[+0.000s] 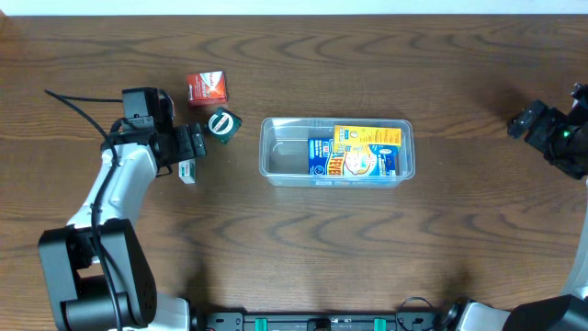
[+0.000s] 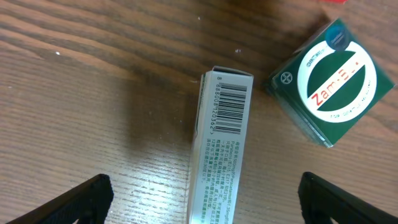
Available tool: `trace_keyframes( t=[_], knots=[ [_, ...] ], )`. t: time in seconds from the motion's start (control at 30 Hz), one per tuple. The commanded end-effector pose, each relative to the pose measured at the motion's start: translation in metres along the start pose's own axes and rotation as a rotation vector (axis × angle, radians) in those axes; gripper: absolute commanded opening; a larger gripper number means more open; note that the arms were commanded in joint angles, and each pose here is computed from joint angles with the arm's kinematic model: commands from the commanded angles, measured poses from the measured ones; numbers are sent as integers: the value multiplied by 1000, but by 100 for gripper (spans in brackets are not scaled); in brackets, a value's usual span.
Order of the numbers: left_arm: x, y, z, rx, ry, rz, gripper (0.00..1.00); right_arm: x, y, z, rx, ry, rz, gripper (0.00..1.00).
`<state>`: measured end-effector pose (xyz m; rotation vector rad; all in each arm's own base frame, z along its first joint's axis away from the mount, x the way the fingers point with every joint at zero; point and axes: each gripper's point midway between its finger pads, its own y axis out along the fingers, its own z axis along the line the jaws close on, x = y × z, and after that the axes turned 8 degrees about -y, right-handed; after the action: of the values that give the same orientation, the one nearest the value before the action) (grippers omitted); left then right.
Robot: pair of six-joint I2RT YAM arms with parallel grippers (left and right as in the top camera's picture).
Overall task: Pack container
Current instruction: 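Move the left gripper over the white Panadol box, then close the left gripper on the white box and lift it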
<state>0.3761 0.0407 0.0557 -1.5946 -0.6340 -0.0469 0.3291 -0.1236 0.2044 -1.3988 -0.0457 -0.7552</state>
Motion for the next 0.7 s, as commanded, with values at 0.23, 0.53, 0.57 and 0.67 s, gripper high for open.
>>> trace_keyframes(
  t=[0.23, 0.53, 0.57, 0.67],
  knots=[
    [-9, 20, 4, 22, 9, 55, 63, 4, -3, 0, 6, 13, -11, 99],
    [-3, 20, 3, 17, -17, 32, 31, 4, -3, 0, 5, 13, -11, 99],
    [-3, 20, 3, 16, -20, 30, 30, 4, -3, 0, 6, 13, -11, 99],
    [-2, 20, 3, 16, -33, 29, 29, 4, -3, 0, 6, 13, -11, 99]
  ],
)
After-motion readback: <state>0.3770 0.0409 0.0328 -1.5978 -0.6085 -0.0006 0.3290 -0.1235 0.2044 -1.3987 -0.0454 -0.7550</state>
